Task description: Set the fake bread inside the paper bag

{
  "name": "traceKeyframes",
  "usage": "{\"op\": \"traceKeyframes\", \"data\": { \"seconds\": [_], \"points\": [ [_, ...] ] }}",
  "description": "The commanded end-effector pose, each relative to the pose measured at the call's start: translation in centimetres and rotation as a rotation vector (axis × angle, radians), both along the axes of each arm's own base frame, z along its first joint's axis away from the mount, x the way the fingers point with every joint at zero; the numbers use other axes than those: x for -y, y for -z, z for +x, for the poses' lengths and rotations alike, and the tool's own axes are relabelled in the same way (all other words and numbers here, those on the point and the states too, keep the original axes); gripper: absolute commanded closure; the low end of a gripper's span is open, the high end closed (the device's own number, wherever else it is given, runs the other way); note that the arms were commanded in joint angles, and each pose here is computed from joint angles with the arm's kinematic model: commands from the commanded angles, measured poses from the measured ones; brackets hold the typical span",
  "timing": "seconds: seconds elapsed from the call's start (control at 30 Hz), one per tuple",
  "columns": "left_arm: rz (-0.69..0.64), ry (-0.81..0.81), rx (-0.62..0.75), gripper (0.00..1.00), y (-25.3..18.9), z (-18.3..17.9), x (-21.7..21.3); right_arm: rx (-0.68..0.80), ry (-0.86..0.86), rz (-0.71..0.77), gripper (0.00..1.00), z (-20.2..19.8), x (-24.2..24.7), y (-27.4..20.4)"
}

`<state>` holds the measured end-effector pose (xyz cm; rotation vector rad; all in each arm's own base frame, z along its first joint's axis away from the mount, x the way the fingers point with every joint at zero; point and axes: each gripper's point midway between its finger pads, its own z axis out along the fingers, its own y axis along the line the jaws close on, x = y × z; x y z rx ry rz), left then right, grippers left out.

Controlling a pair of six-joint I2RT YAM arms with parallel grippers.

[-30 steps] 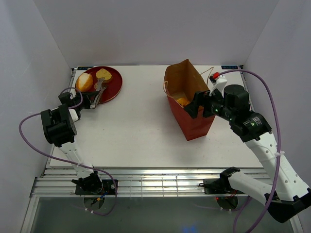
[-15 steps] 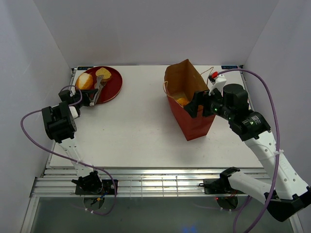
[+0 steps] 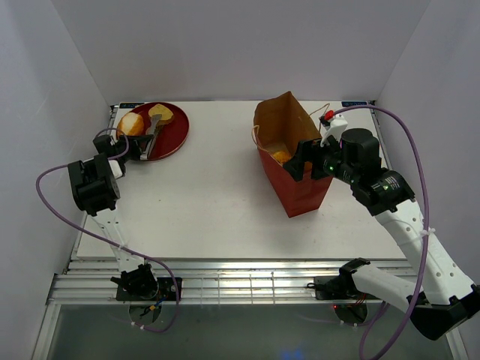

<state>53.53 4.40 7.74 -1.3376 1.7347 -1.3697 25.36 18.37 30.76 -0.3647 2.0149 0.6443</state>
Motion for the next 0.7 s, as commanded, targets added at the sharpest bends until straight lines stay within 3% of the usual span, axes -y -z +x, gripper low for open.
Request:
{"op": "traceKeyframes", "data": {
  "seconds": [0.0,0.3,0.67],
  "points": [
    [0.024,0.007,0.033,0.49,-1.1,1.2,0.3,0.060,0.004,0.005,0.04,0.4,0.0,-1.7],
    [0.040,0.023,0.048,0.63,-1.8,0.8,0.9,0.073,0.008,0.005,0.04,0.4,0.2,-2.0],
    [0.121,0.041,0.185,0.65,-9.0,-1.0,1.7,0.086,0.006,0.011,0.04,0.0,0.4,-2.4]
  ]
}}
